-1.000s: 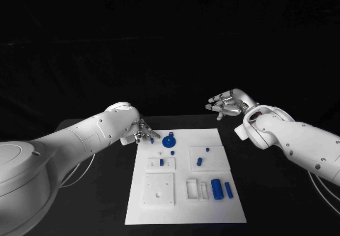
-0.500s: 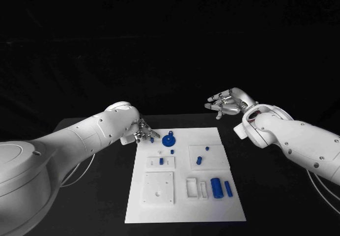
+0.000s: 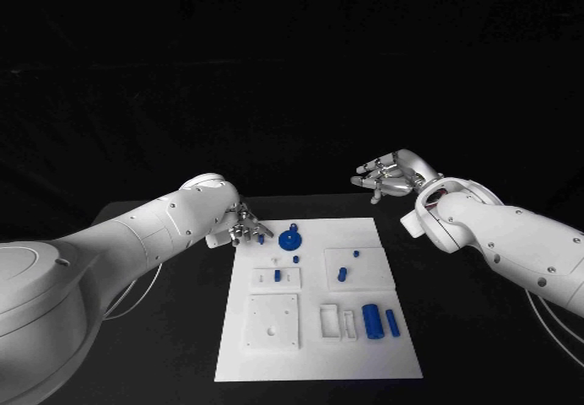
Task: Assemble the parts on the task board
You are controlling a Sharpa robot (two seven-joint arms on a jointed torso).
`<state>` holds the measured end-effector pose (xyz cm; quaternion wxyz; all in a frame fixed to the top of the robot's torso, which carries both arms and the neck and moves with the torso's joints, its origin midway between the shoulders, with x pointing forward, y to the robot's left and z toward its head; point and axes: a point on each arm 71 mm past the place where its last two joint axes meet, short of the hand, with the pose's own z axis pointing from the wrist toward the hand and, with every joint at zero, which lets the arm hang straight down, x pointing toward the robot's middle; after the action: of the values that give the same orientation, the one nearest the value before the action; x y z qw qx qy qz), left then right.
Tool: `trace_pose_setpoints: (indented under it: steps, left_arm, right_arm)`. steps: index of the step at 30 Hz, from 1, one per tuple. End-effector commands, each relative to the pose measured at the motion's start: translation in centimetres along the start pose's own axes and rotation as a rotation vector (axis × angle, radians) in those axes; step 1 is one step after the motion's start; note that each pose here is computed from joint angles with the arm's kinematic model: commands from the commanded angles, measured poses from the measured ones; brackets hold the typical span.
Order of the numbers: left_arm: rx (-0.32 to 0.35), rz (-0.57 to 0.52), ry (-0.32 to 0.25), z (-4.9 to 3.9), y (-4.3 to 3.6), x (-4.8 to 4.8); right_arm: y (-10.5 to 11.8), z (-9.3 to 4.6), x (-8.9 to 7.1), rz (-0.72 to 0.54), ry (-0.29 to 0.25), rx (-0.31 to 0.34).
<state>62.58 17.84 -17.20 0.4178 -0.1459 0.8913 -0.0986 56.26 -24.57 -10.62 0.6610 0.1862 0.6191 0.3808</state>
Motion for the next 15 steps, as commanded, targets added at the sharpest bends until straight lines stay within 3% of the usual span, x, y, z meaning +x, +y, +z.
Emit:
trace_pose_setpoints:
  steps: [1,15]
  left_arm:
    - [-0.017,0.023,0.05,0.22,0.22,0.86]
    - [-0.019,0.003,0.061,0.22,0.35,0.9]
  right_arm:
    - [0.09,0.02,0.08,-0.001,0.012,-0.008]
    - [0.02,0.04,0.04,-0.002,0.01,-0.007]
